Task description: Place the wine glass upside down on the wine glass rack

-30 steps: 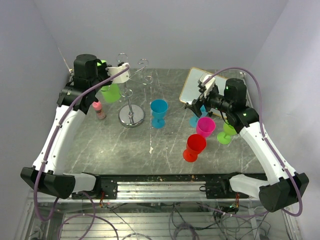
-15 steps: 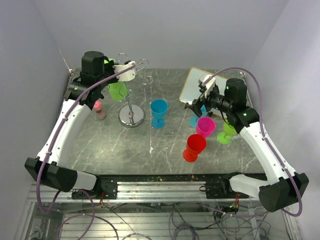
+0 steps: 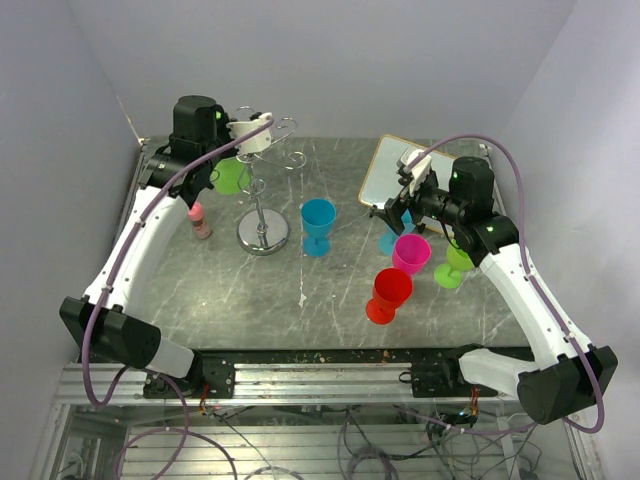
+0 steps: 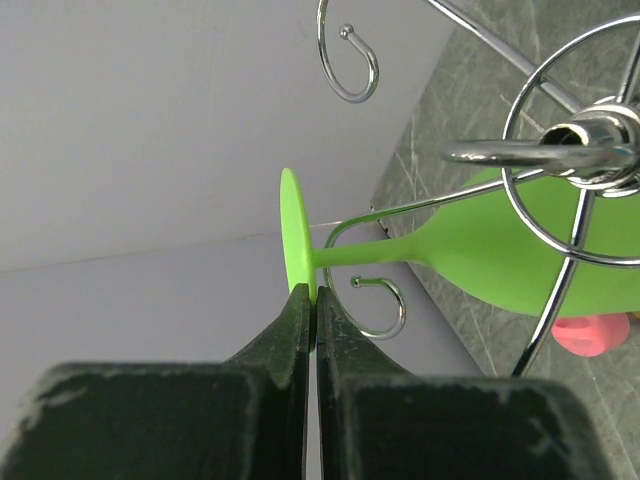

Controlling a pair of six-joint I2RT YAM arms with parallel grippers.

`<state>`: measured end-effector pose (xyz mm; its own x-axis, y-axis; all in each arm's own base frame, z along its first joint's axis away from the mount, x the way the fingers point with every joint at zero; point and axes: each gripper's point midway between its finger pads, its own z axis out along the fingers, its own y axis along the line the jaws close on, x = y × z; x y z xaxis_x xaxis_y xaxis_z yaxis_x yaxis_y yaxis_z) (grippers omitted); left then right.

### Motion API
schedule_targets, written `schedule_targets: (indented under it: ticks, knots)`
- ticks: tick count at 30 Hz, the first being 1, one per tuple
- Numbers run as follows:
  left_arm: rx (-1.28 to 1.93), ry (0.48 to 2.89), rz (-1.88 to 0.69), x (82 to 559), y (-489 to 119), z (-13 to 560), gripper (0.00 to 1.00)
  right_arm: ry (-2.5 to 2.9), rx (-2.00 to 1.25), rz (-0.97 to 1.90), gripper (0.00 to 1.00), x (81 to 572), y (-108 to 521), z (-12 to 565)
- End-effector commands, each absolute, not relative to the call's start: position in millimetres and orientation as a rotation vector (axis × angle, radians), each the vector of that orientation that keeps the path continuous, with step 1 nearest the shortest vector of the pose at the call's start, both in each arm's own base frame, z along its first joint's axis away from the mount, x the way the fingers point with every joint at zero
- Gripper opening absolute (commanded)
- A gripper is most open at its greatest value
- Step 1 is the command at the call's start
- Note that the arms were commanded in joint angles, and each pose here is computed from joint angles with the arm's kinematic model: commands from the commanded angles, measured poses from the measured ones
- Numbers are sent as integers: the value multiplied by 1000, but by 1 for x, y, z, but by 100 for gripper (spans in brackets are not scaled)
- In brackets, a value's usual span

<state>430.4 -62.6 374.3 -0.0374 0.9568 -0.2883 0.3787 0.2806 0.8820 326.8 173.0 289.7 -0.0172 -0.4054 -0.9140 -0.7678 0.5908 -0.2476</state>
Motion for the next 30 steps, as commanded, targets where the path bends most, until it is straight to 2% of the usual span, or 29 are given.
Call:
schedule_targets:
  ticks: [1, 16, 30]
  knots:
    - [1172, 1590, 815, 433, -58, 395, 7, 1594, -1001, 377, 93, 324, 173, 298]
    - [1141, 1674, 890, 431, -41, 389, 7, 1593, -1011, 384, 93, 323, 174, 296]
    - [1212, 1693, 834, 411, -42, 379, 7, 1594, -1015, 388, 93, 323, 175, 294]
